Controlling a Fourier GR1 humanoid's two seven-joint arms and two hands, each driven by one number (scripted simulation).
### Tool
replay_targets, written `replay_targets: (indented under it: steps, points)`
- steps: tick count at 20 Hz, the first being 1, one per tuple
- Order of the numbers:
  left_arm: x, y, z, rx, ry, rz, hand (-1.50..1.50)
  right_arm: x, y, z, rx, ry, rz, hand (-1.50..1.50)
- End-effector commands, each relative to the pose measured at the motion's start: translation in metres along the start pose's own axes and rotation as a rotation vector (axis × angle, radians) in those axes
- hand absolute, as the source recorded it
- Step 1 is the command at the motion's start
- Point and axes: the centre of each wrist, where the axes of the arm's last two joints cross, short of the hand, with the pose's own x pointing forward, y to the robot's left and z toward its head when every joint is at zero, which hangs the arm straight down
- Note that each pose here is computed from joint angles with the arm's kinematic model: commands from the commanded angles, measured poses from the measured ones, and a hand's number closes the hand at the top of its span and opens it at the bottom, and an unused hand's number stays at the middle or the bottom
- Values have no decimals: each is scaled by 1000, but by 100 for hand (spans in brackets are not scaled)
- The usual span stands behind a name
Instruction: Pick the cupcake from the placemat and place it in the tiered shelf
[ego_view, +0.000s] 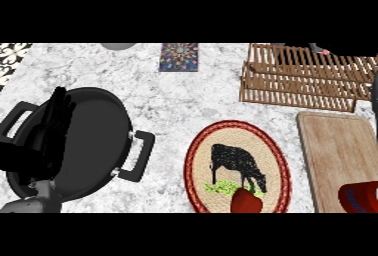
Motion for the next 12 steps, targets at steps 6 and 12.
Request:
replay_targets:
  steps: [6, 12]
  points:
    - [6, 6, 8, 3, 18, -4, 0, 9, -98, -3, -192, 79, -83, -150]
    - [-2, 1, -4, 39, 3, -2, 0, -18, -176, 22, -226, 149, -89, -150]
